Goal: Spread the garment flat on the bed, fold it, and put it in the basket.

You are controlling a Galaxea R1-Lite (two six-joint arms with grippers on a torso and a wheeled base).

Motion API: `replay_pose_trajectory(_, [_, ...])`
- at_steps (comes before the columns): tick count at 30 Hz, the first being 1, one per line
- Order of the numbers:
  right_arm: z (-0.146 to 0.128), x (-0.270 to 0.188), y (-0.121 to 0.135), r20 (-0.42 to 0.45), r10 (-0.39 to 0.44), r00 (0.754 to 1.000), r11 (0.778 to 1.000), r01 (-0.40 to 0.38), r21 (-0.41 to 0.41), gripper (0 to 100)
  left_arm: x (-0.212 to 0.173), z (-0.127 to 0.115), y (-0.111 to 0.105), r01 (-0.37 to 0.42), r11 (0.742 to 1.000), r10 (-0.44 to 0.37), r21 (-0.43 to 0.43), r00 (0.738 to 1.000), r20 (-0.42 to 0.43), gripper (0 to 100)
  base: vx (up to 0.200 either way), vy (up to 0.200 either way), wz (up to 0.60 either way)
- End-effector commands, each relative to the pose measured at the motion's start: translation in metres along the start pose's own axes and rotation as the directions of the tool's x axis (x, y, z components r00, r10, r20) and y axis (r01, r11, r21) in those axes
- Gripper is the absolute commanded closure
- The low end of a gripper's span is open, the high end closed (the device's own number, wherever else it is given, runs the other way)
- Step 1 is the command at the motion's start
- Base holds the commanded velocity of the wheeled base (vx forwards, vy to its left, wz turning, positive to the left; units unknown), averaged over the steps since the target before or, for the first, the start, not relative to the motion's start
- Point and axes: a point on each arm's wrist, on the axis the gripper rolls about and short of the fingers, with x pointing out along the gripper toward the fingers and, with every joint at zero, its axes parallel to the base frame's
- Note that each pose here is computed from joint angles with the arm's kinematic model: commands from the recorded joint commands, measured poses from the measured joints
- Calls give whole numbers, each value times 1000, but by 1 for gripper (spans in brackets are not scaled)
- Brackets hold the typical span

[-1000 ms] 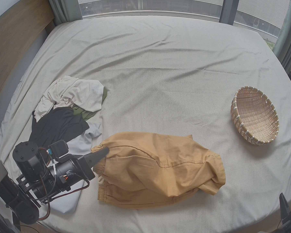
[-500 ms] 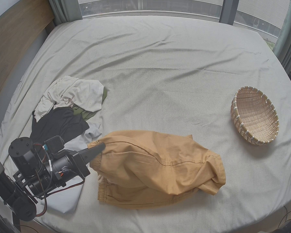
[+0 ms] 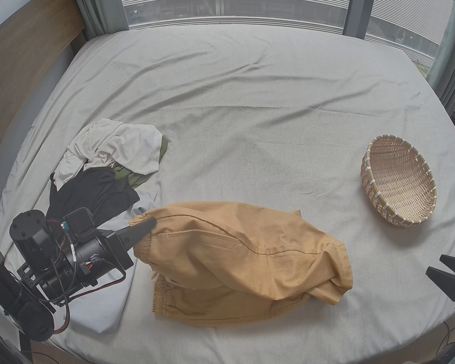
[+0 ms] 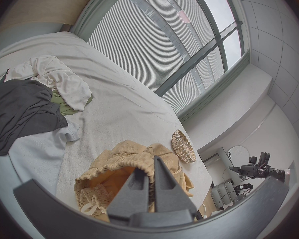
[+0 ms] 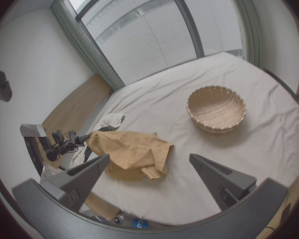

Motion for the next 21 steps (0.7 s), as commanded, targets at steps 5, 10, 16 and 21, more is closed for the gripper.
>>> replay_pose_trajectory(5, [-15,71,-16,-223,52,974,998,-41,56,0,0,-1,1,-2,1000,2,-3,1000,-7,100,0,0,0])
replay_pose_trajectory(10, [-15,97,-20,-239,93,967,994,-76,80,0,0,-1,0,1,1000,-1,-2,1000,-5,100,0,0,0])
replay_pose_trajectory(16, [-12,112,-22,-233,136,963,985,-105,140,0,-1,-1,0,-1,1000,1,-1,1000,-6,100,0,0,0])
replay_pose_trajectory(21, [-12,125,-25,-229,163,960,980,-132,146,0,-1,-2,1,-3,1000,3,-2,1000,-9,100,0,0,0])
